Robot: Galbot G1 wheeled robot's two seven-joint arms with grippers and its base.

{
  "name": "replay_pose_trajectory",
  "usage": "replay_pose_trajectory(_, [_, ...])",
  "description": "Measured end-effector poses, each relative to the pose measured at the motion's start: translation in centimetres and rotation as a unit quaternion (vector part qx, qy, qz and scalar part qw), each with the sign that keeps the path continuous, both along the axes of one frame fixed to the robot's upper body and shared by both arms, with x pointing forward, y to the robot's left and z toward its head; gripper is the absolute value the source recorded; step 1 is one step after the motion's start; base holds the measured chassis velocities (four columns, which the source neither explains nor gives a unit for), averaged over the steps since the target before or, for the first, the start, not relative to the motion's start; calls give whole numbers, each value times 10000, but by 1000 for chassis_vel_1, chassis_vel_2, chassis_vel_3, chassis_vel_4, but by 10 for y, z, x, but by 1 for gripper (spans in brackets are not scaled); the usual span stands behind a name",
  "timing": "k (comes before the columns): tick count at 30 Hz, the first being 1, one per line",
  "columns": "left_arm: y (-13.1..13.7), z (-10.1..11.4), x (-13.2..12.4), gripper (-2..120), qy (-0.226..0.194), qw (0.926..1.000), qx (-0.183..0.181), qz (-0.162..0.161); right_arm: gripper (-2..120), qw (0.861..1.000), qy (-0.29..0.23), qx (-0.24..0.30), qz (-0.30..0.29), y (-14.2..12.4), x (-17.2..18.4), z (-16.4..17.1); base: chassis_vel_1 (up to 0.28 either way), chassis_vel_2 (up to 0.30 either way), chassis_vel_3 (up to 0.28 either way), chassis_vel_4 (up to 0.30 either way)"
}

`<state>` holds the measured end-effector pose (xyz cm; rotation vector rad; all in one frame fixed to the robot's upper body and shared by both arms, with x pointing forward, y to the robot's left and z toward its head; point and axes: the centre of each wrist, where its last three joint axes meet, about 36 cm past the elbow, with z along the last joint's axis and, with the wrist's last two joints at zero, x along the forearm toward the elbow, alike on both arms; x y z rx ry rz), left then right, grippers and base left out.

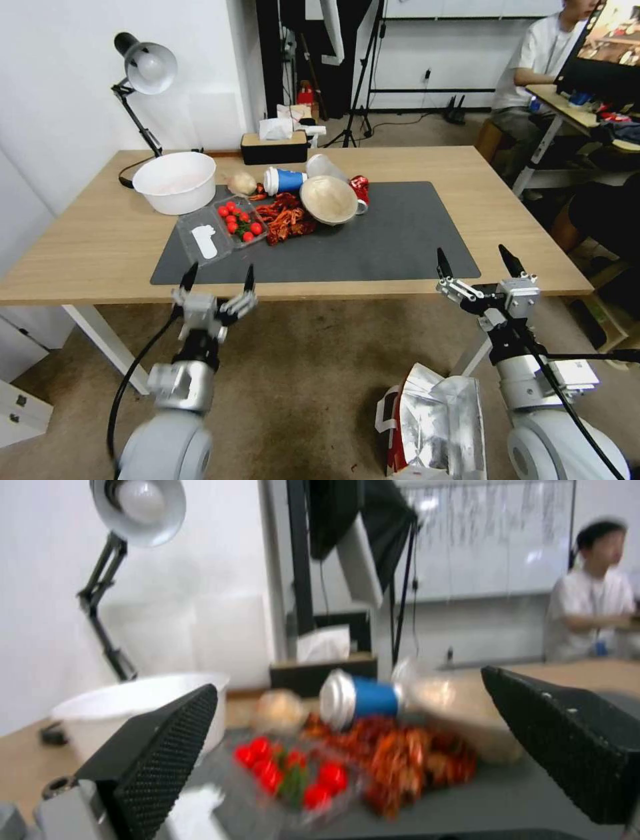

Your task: Pick up the food delivery bag from the floor and place it on the table.

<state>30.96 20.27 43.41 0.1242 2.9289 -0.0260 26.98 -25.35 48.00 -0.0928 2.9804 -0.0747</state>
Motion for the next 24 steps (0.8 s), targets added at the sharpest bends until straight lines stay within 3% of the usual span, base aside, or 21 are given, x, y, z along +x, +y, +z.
replay_pose_trajectory(24, [-1,-11,-3,99,-58,9998,-108,157,100,10000,-60,48,-6,-2,0,2,0,0,0,0])
